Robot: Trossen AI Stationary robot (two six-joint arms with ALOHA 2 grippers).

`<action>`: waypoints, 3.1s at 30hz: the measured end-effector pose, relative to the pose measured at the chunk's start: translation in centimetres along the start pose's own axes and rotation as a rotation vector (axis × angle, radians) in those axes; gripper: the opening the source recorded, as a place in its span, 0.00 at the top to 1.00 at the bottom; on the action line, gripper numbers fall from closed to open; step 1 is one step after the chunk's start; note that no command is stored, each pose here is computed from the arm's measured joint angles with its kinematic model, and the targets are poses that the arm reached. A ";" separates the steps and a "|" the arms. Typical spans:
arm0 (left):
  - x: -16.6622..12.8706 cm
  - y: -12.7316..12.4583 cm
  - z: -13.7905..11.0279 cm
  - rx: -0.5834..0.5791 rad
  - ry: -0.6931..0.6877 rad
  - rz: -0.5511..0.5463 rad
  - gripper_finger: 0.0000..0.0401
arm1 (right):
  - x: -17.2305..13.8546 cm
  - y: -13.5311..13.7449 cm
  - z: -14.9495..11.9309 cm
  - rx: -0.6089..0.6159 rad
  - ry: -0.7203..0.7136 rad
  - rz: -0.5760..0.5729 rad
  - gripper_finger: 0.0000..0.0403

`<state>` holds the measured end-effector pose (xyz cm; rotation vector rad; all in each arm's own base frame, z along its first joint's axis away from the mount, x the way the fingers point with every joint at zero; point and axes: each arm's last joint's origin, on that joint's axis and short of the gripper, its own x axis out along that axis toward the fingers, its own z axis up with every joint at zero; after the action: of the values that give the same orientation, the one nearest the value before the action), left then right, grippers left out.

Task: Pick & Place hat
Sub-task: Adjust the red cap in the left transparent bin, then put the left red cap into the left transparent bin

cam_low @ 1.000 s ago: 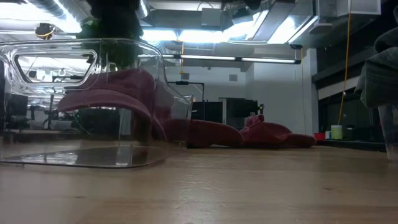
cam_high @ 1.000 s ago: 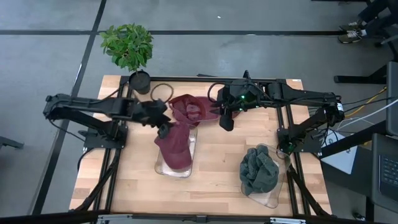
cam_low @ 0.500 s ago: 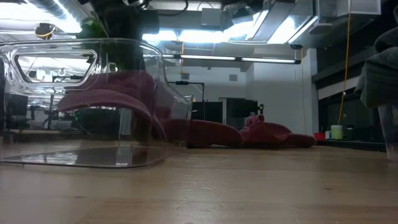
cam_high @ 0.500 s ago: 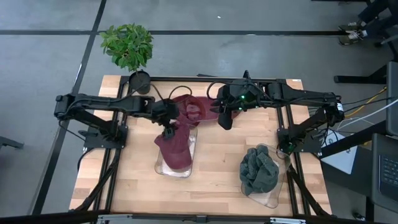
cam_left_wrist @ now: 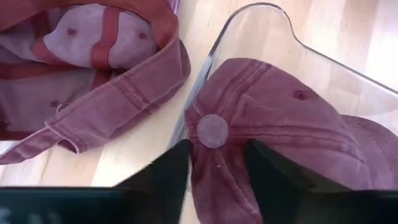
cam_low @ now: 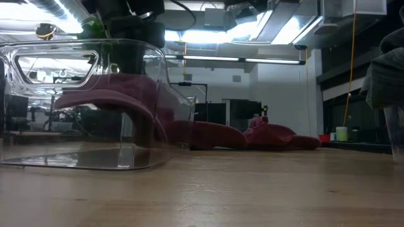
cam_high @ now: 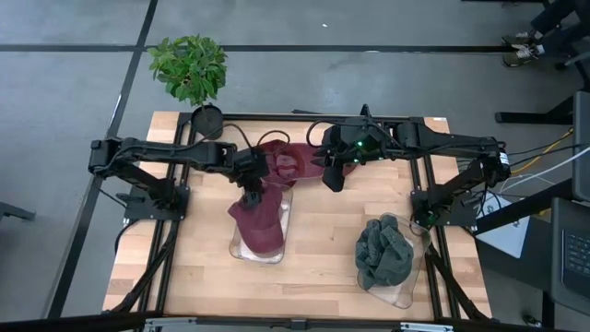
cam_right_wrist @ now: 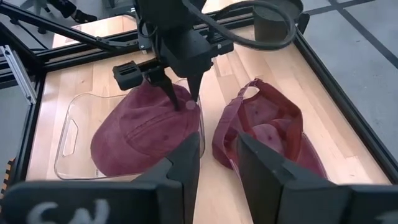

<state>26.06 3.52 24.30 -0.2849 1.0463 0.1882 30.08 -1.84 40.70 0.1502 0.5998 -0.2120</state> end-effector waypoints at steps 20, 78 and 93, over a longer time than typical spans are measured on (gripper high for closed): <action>-5.3 -0.2 -0.6 -0.464 -0.157 -0.119 0.99 | 1.8 0.1 -0.5 -0.033 0.059 -0.010 0.74; -6.4 -10.3 -6.5 -1.145 -0.267 -0.045 0.69 | 1.8 0.2 -0.1 -0.091 0.020 -0.003 0.74; -13.8 -4.5 -7.4 -0.585 -0.578 0.049 0.52 | 2.1 0.2 -1.0 -0.246 0.094 0.030 0.74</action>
<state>14.50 -3.41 33.45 -0.6862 0.4037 0.5873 31.22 -1.79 38.68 -0.0687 0.7116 -0.1010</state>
